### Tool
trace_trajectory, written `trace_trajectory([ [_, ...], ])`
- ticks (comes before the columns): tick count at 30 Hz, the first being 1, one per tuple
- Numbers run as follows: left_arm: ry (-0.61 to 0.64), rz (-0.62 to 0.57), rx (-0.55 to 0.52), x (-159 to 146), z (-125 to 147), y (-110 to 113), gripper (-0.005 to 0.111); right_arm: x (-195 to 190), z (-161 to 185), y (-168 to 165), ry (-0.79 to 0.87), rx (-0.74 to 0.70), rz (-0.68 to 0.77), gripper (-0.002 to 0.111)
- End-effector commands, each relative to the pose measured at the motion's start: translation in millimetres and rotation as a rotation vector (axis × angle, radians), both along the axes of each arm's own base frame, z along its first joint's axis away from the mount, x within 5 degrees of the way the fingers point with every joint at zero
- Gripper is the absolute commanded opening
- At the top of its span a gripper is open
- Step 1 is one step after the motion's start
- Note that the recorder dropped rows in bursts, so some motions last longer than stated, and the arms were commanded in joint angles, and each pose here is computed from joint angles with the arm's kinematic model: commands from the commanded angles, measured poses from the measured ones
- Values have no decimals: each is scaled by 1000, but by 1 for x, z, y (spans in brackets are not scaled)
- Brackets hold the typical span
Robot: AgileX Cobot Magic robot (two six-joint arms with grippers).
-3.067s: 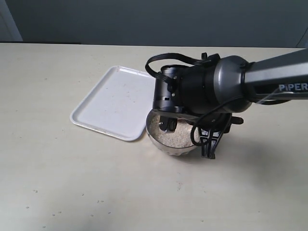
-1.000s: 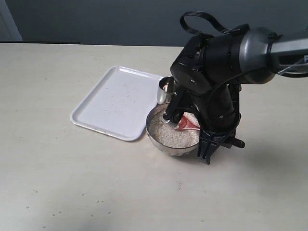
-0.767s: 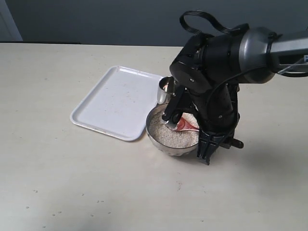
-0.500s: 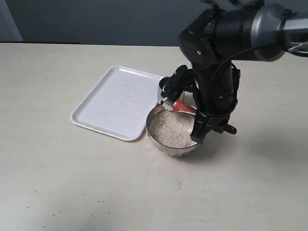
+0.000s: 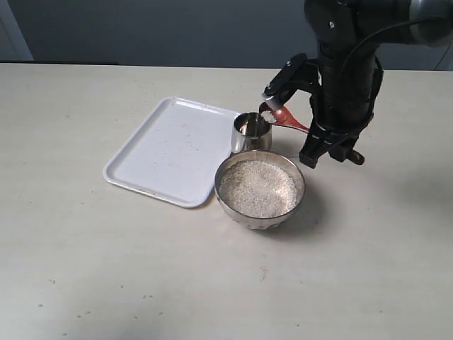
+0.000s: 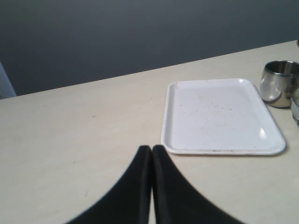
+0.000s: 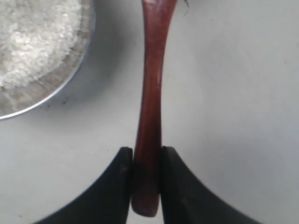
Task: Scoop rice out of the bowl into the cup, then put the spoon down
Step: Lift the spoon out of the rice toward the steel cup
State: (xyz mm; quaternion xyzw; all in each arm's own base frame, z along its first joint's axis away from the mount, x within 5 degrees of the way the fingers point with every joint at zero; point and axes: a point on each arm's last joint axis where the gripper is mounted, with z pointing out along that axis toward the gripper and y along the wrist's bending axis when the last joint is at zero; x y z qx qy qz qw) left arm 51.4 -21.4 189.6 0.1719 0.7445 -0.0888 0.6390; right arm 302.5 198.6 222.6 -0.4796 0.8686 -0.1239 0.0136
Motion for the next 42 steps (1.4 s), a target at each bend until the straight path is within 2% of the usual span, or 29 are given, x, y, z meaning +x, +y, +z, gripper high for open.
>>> trace_trajectory([
  [1, -17, -2, -7, 0, 2, 0, 1, 9, -4, -2, 11, 3, -14, -1],
  [12, -17, -2, -7, 0, 2, 0, 1, 28, -14, 11, 8, 12, -18, -1],
  [20, -17, -2, -7, 0, 2, 0, 1, 35, -15, 9, -33, -36, 9, -1],
  [42, -17, -2, -7, 0, 2, 0, 1, 46, -13, 11, -145, -23, 68, -1],
])
